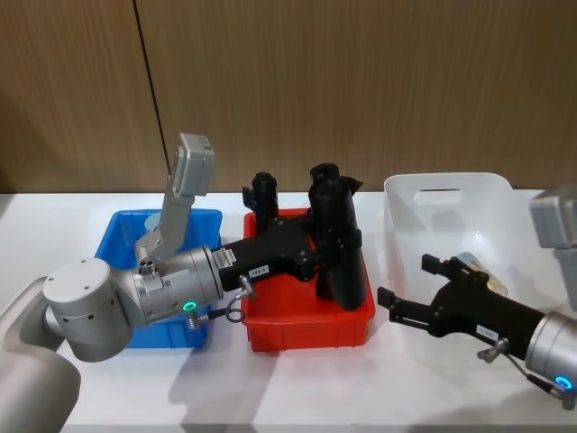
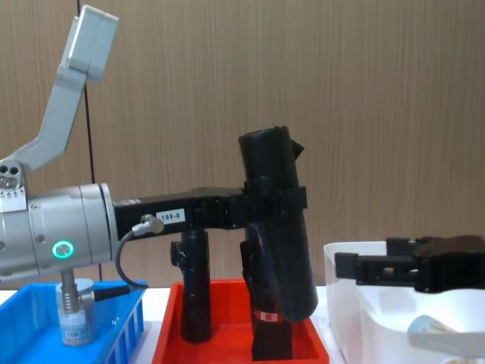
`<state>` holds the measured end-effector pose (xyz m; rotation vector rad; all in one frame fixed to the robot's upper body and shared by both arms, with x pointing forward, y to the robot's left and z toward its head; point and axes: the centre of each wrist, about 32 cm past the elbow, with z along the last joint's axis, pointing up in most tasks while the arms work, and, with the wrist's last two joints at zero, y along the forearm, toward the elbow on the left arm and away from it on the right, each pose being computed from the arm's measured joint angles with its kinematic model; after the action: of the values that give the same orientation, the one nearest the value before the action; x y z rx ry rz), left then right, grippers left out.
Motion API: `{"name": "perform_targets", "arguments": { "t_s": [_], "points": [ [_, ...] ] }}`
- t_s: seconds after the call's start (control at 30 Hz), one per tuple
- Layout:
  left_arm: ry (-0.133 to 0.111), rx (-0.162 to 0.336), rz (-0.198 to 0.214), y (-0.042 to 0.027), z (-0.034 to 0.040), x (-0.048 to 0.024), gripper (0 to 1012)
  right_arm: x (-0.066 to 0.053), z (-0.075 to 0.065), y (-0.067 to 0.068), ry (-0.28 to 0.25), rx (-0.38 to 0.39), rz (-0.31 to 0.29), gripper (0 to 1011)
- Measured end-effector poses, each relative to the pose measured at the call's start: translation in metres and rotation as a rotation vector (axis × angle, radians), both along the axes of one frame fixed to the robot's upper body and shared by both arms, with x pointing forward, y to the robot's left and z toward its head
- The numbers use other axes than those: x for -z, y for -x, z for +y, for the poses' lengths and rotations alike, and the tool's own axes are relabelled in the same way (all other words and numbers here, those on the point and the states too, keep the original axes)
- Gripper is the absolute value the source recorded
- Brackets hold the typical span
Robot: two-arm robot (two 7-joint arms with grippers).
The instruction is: Pick the cotton swabs from the blue box and place them into the white box.
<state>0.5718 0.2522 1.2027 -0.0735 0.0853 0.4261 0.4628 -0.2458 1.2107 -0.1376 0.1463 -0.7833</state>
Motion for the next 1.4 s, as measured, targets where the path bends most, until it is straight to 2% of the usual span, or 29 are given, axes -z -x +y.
{"name": "perform_targets", "arguments": {
  "t_s": [0.3, 0.67, 1.4],
  "points": [
    [0.000, 0.000, 0.000, 0.0000, 0.0000, 0.0000, 470, 0.001, 0.009, -0.009, 0.011, -0.039, 0.033, 1002],
    [0.000, 0.000, 0.000, 0.0000, 0.0000, 0.0000, 470, 0.001, 0.020, -0.015, 0.010, -0.076, 0.046, 1002],
    [0.000, 0.000, 0.000, 0.0000, 0.0000, 0.0000, 470, 0.003, 0.042, -0.026, -0.041, -0.083, 0.029, 1002]
  ]
}}
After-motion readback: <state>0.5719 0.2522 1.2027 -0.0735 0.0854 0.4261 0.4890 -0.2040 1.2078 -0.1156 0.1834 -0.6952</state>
